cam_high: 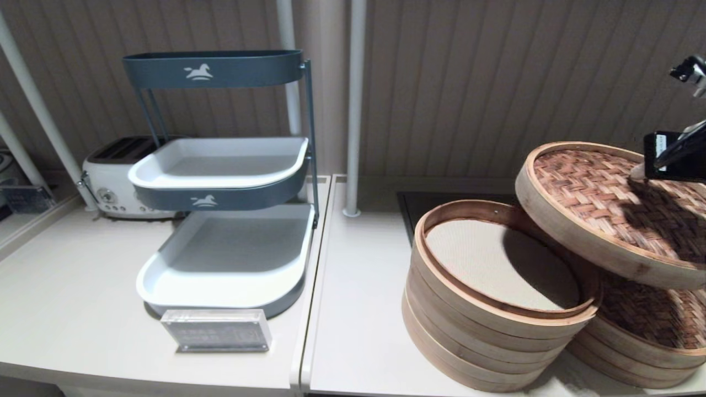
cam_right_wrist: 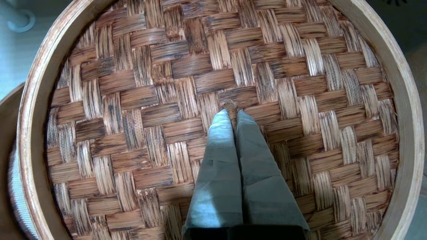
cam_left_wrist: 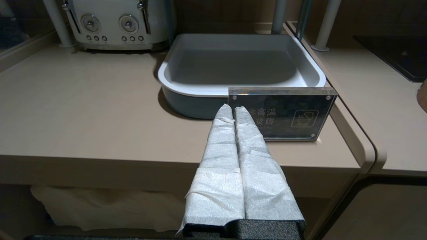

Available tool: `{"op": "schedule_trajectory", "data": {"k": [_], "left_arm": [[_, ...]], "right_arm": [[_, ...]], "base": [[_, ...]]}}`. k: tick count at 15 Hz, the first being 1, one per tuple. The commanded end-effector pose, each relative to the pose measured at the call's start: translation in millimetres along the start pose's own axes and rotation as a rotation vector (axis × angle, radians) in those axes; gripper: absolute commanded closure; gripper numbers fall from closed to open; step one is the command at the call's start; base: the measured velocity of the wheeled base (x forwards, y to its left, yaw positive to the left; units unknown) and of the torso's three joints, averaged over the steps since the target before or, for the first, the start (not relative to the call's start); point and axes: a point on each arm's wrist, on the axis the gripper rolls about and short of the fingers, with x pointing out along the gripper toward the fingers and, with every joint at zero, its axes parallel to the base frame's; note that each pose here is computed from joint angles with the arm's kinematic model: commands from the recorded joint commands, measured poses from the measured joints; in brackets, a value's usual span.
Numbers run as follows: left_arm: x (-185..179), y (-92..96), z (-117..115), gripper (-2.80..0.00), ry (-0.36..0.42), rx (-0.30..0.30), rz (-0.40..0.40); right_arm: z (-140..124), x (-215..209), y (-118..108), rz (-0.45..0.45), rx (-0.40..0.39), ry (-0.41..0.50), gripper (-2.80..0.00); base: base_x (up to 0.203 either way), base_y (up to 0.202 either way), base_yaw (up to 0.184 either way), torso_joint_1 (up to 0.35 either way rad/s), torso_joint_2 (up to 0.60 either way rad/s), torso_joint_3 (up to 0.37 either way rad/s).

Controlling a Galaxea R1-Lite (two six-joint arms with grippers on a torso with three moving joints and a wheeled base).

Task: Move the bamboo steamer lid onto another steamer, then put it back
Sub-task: Put the steamer

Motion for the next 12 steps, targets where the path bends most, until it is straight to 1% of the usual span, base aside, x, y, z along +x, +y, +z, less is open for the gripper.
{"op": "schedule_trajectory", "data": {"k": [1, 3, 5, 9, 12], "left_arm": [[2, -0.1, -8, 0.0, 0.027, -0.001, -0.001], [2, -0.1, -8, 0.0, 0.027, -0.001, -0.001], [2, -0.1, -8, 0.0, 0.027, -0.001, -0.002], [2, -0.1, -8, 0.0, 0.027, -0.001, -0.001], [2, -0.1, -8, 0.0, 0.027, -0.001, -0.001]], "right_arm": [[0, 0, -18, -0.026, 0.032, 0.001, 0.0], [-2, 2, -31, -0.054, 0.046, 0.011, 0.0], [-4, 6, -38, -0.074, 0.042, 0.024, 0.0], [-6, 9, -53, -0.085, 0.07, 0.037, 0.0], [-14, 16, -63, -0.095, 0.079, 0.067, 0.0]], "base": [[0.0, 0.0, 0.0, 0.0, 0.0, 0.0], [0.0, 0.0, 0.0, 0.0, 0.0, 0.0], [0.0, 0.0, 0.0, 0.0, 0.0, 0.0], [0.0, 0.0, 0.0, 0.0, 0.0, 0.0], [0.0, 0.0, 0.0, 0.0, 0.0, 0.0]]}}
